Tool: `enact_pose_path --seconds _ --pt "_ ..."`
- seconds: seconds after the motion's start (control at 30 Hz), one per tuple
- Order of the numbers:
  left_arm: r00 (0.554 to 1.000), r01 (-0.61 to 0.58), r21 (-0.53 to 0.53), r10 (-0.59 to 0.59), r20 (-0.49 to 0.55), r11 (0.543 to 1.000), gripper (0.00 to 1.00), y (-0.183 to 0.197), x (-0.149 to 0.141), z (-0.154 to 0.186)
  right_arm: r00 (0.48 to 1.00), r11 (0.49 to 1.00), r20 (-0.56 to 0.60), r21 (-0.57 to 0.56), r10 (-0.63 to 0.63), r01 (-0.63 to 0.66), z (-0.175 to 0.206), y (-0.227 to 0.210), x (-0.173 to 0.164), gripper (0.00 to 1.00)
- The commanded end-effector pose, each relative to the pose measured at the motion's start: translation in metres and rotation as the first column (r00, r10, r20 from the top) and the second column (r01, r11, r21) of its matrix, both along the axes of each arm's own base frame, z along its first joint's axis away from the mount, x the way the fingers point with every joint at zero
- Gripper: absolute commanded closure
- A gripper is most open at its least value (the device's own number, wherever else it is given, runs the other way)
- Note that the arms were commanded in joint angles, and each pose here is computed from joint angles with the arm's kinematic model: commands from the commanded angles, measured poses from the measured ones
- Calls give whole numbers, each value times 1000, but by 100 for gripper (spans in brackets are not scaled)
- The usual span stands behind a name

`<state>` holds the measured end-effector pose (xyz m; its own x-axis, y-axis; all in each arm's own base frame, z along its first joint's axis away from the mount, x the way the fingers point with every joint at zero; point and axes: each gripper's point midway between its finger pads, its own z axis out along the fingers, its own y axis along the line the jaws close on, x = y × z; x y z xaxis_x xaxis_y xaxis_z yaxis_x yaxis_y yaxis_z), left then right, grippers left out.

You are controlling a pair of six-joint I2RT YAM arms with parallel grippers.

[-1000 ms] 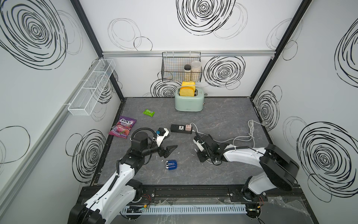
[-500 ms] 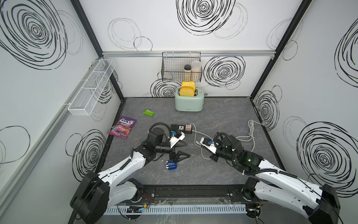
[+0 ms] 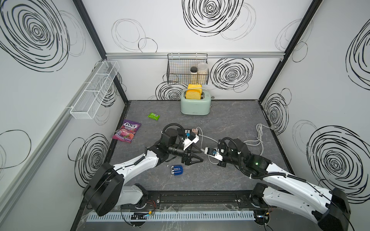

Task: Charge the electric shaver
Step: Pick up the charging cable from the center of the board.

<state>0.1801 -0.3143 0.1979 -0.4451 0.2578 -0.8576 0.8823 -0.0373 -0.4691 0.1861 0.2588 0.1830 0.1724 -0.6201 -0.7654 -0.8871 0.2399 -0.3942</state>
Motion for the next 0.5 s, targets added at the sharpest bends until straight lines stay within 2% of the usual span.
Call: enact_pose_path --seconds 0.0,0.23,0.47 --pt "998 52 -62 -51 22 997 30 -13 -1 21 997 998 62 13 54 -55 12 7 -2 100" --pt "999 37 -61 -37 4 997 37 -19 7 20 995 998 81 -9 58 -58 6 5 -2 100" --pt "1000 -20 -54 20 -10 998 38 -12 20 18 991 999 130 -1 34 -34 11 -1 1 100"
